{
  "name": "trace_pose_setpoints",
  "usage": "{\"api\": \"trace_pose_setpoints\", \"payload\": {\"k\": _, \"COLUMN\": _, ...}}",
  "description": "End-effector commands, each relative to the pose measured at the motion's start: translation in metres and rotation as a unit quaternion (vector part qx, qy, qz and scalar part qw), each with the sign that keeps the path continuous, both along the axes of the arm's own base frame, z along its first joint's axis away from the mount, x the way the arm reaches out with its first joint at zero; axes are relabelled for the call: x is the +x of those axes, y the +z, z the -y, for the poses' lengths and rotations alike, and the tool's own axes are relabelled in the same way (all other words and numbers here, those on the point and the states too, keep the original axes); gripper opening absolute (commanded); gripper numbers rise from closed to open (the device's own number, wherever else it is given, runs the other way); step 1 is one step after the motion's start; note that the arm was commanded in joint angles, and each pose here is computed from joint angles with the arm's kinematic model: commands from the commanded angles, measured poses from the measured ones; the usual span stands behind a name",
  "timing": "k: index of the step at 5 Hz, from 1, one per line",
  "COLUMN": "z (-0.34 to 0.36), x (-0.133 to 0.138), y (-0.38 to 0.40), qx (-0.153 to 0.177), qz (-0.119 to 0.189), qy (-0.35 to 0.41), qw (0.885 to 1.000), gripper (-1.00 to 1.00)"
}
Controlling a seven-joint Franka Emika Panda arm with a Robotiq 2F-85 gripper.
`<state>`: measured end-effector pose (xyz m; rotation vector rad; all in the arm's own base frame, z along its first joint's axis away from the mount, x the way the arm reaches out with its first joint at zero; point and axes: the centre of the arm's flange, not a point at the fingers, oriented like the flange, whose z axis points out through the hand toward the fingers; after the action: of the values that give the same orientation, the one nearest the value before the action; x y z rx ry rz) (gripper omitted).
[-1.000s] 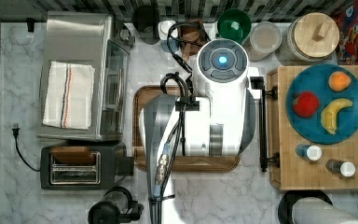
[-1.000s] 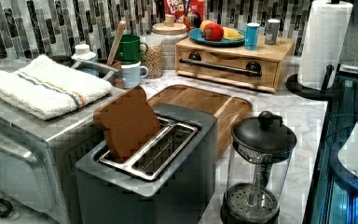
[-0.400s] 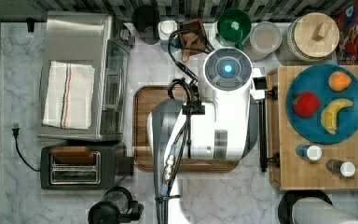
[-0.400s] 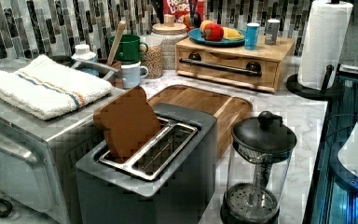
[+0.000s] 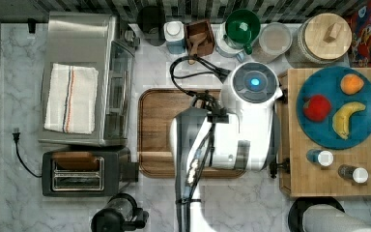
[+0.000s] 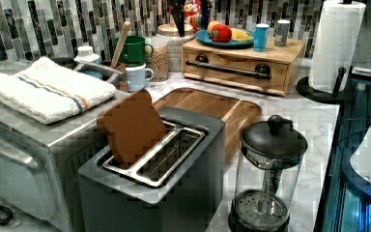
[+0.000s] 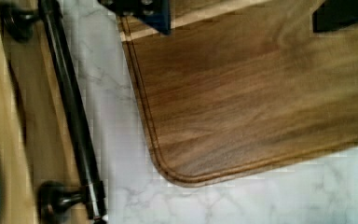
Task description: Open the drawer.
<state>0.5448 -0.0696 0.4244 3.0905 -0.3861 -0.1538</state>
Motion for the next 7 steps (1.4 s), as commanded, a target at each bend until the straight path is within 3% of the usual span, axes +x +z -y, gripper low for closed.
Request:
{"api": "trace_pose_setpoints", "payload": {"k": 1, "z": 0.117, "x": -0.011, "y": 0.0, "qx": 0.008, "qz": 0.02, "qy": 0.077, "qw": 0.997, "gripper": 1.0}}
{"api": "trace_pose_setpoints", "payload": {"k": 3, "z": 0.138, "x": -0.014, "y": -0.035, "qx": -0.004, "qz": 0.048, "qy": 0.11, "qw": 0.993, "gripper": 1.0}}
{"api": "trace_pose_setpoints", "payload": {"k": 7, "z": 0.102, "x": -0.039, "y": -0.098, "qx": 0.002, "qz": 0.064, "qy": 0.078, "qw": 0.995, "gripper": 1.0}}
